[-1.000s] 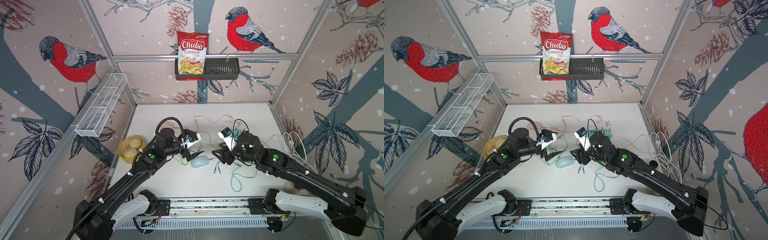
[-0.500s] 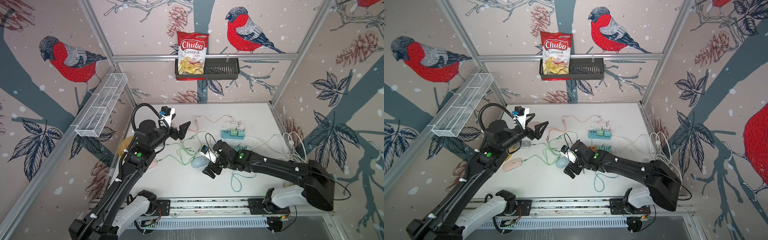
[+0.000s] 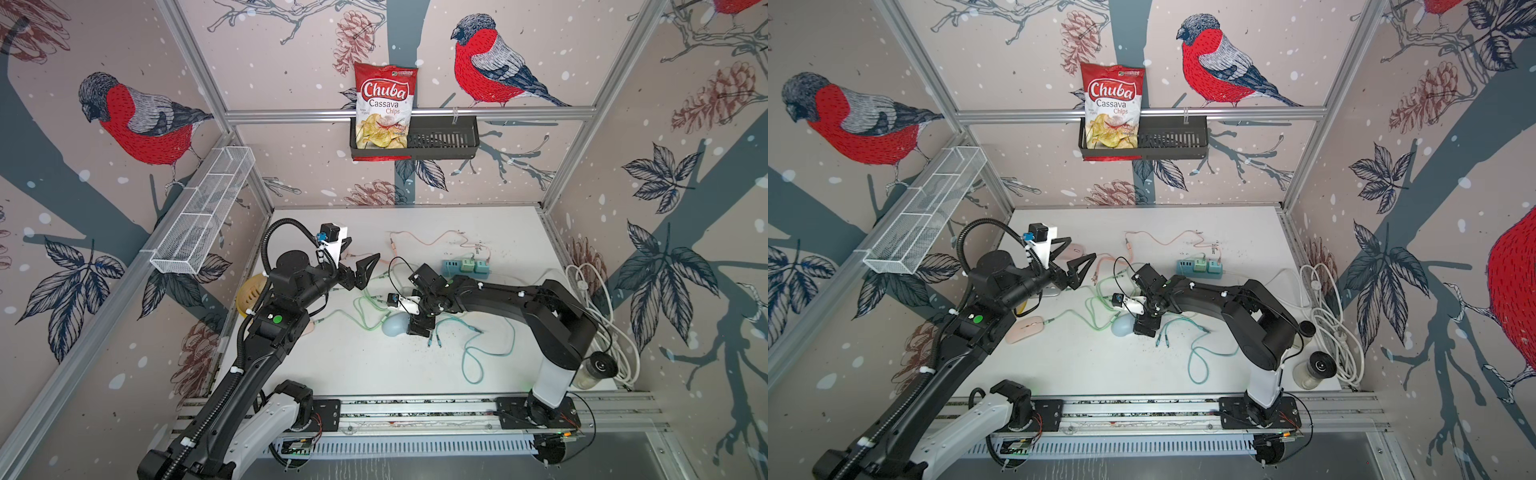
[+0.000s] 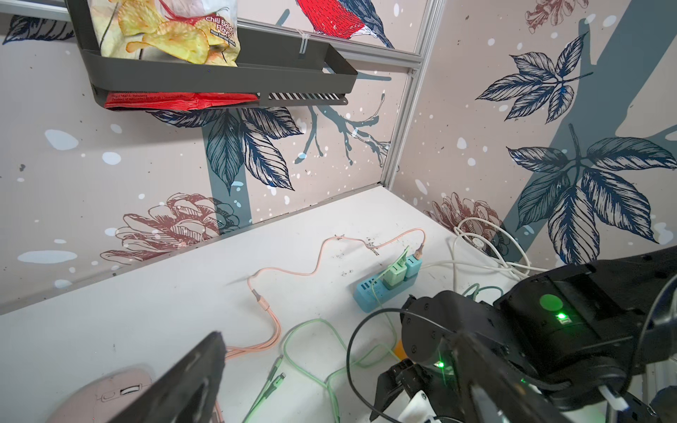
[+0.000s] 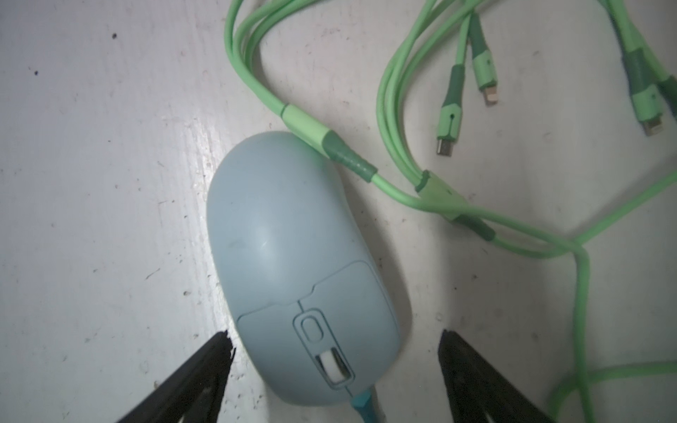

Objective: Unplug the wireless mouse
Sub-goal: Pick up the mouse from the center of the board.

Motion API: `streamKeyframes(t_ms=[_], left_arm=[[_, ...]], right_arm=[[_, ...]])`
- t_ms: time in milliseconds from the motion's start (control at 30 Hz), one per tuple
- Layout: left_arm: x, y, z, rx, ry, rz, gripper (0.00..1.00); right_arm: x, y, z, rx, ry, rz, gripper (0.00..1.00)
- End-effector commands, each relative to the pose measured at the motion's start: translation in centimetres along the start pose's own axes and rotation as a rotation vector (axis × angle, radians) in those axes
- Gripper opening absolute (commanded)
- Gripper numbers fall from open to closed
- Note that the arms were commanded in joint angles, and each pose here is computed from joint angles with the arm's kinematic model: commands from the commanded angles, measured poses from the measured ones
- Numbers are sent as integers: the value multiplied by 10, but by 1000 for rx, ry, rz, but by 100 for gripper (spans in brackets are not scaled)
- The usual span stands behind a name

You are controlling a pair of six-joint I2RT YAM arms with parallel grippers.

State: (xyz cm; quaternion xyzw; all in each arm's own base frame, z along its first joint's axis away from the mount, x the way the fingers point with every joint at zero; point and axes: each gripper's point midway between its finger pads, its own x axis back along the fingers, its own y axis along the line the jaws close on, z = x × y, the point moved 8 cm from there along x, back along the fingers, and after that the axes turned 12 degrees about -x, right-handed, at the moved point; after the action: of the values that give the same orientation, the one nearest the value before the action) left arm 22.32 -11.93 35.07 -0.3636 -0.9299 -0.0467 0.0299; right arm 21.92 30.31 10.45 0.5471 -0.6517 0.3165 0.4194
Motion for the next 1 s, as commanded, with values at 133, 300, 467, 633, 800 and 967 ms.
streamKeyframes(t_ms=[133, 300, 467, 633, 800, 967], left_arm=[[3, 1, -10, -19, -57, -5, 96], [3, 4, -9, -14, -59, -11, 96], [2, 8, -7, -6, -55, -17, 96], [-2, 8, -2, -3, -47, 3, 96], [-9, 1, 0, 35, -63, 111, 96], [-27, 2, -2, 318, 2, 212, 96]], right_arm=[[-23, 13, 3, 72, 76, -58, 70], [-35, 18, 9, 60, 111, -32, 47], [-22, 27, 6, 49, 50, -12, 38], [15, 41, -2, 23, -31, 15, 40], [65, 49, -7, -53, -134, 102, 40], [125, 48, -7, -135, -272, 218, 43]])
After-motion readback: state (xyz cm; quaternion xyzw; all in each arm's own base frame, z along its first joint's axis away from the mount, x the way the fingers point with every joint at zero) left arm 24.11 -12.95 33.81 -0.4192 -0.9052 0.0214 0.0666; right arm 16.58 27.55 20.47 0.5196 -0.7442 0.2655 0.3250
